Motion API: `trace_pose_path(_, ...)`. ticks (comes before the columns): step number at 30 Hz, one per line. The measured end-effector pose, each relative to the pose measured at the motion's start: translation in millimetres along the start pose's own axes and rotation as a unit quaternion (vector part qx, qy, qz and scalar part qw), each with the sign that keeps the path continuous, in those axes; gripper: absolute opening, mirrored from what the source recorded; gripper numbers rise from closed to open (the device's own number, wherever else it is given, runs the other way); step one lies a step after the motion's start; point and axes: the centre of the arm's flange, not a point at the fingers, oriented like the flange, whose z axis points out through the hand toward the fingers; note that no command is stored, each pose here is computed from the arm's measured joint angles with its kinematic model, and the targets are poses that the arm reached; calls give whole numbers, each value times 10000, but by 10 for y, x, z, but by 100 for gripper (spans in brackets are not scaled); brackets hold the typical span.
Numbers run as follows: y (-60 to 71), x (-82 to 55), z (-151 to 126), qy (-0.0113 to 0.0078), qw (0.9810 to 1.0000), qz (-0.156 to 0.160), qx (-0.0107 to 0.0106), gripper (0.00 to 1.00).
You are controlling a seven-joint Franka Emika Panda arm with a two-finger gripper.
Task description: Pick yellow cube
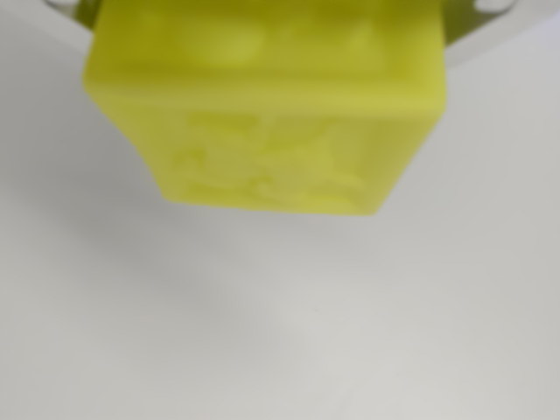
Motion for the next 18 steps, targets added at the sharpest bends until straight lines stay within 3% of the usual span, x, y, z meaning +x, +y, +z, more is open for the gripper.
trace_pose_path(10, 0, 0, -240, 1, 10000, 0, 1, 0)
trace_pose_path(18, 0, 0, -265, 0, 10000, 0, 0, 0)
